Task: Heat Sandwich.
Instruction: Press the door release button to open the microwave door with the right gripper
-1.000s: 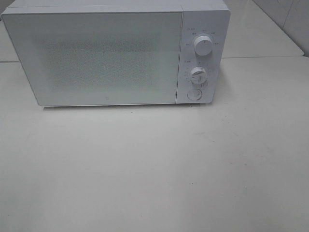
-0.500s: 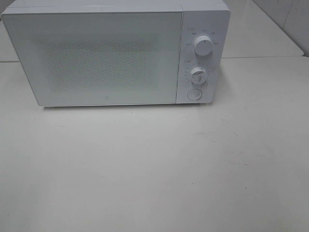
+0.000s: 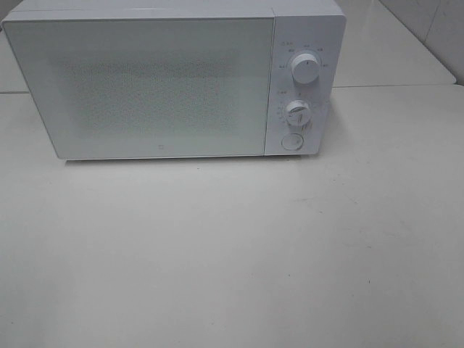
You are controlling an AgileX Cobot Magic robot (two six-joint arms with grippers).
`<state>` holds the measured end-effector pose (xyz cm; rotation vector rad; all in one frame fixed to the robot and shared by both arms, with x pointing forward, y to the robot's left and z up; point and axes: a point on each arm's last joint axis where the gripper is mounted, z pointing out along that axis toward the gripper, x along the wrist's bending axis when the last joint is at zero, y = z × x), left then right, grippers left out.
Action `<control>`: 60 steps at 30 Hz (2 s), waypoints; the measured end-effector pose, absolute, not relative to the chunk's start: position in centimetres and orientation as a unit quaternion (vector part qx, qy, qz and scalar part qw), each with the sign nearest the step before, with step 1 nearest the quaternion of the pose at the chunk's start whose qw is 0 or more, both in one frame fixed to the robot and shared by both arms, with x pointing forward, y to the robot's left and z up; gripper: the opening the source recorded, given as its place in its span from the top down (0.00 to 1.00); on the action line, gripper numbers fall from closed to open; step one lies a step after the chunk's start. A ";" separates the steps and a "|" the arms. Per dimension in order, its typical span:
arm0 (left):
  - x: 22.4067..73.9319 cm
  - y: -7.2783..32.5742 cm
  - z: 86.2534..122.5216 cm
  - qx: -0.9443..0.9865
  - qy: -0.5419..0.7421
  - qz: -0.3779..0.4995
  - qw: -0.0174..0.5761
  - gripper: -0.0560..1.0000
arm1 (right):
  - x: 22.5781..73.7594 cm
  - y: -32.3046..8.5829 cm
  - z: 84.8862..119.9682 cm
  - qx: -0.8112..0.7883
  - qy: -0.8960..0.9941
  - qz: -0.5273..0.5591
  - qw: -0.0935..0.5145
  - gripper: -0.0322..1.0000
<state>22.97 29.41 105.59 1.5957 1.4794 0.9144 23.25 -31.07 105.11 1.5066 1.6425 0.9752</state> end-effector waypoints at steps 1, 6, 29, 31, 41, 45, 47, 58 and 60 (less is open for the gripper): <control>23.0 29.4 105.6 0.625 0.580 0.358 0.381 0.03 | 23.3 -31.1 105.0 0.583 0.633 0.374 0.347 0.23; 23.0 29.4 105.6 0.625 0.580 0.358 0.381 0.03 | 23.3 -31.1 105.0 0.585 0.631 0.372 0.348 0.23; 23.0 29.4 105.6 0.625 0.580 0.358 0.381 0.03 | 23.4 -31.0 106.2 0.567 0.614 0.406 0.370 0.23; 23.0 29.4 105.6 0.625 0.580 0.358 0.381 0.03 | 23.9 -30.8 106.5 0.564 0.613 0.410 0.373 0.23; 23.0 29.4 105.6 0.625 0.580 0.358 0.381 0.03 | 27.6 -29.9 107.7 0.558 0.616 0.415 0.369 0.23; 23.0 29.4 105.6 0.625 0.580 0.358 0.381 0.03 | 29.2 -29.5 108.0 0.554 0.618 0.418 0.369 0.23; 23.0 29.4 105.6 0.625 0.580 0.358 0.381 0.03 | 30.5 -29.2 108.2 0.550 0.619 0.421 0.370 0.23; 23.0 29.4 105.6 0.625 0.580 0.358 0.381 0.03 | 34.7 -28.1 108.1 0.542 0.627 0.424 0.366 0.23; 23.0 29.4 105.6 0.625 0.580 0.358 0.381 0.03 | 35.6 -27.9 107.9 0.543 0.630 0.421 0.362 0.23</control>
